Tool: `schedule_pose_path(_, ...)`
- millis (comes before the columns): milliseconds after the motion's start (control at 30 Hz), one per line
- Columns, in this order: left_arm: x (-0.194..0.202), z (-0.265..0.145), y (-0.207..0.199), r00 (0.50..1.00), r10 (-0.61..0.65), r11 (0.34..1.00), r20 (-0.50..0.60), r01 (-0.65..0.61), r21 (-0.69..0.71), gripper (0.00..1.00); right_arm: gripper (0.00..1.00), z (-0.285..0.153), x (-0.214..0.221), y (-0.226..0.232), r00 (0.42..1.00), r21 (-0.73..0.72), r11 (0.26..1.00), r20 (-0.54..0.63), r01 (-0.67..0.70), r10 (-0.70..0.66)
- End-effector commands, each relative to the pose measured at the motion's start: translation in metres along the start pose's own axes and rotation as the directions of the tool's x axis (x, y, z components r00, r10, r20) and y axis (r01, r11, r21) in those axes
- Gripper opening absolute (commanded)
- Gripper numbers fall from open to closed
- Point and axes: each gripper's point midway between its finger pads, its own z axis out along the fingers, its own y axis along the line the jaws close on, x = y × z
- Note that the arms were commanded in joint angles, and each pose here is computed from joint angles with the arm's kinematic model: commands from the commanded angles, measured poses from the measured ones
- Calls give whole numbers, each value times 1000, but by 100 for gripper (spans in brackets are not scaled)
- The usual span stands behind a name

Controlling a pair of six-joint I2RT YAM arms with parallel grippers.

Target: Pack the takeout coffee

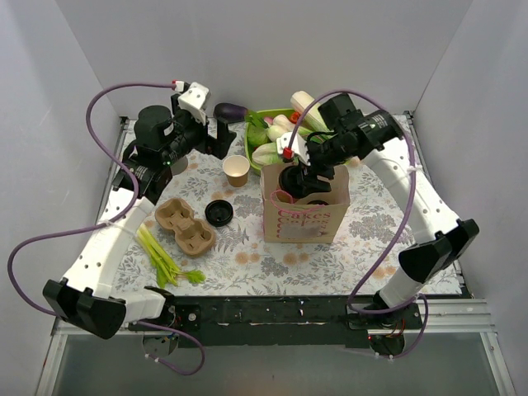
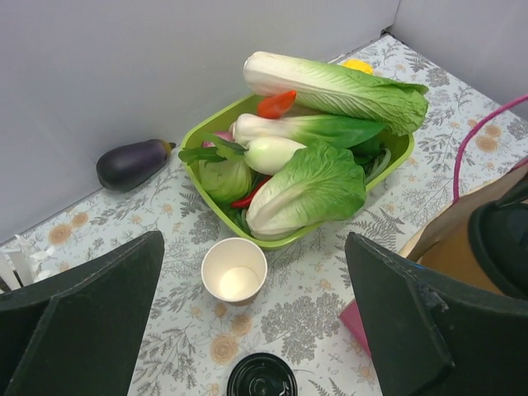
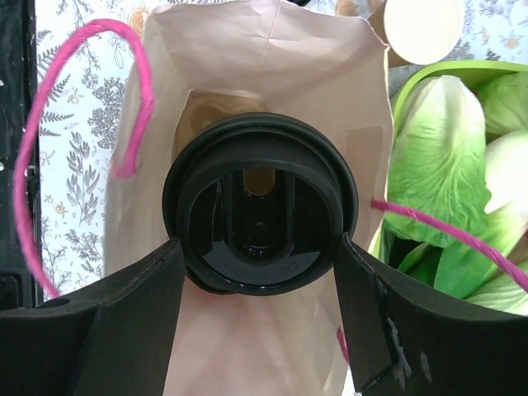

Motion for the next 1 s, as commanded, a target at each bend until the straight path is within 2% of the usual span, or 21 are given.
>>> schedule_pose_path(0, -6, -18, 2, 999, 19, 1000, 31, -19, -22, 93, 1, 22, 11, -4, 998, -46, 998, -51, 31, -34)
schedule_pose_path(300, 1, -24, 0, 999, 27, 1000, 20, -26, -16, 93, 1, 55, 30, -8, 991, -129, 990, -108, 63, -78)
schedule_pose_path(533, 7, -24, 3, 1000, 16, 1000, 1, -16, -19, 93, 1, 77, 43, 20, 978, -236, 965, -144, 111, -148)
schedule_pose_path(700, 11, -22, 0, 1000, 6, 1000, -10, -6, -4, 94, 1, 90, 45, 36, 979, -286, 955, -158, 79, -128)
schedule_pose_path(967, 13, -21, -2, 1000, -7, 1000, -16, 7, 10, 94, 1, 107, 53, 31, 981, -230, 973, -183, 26, -70)
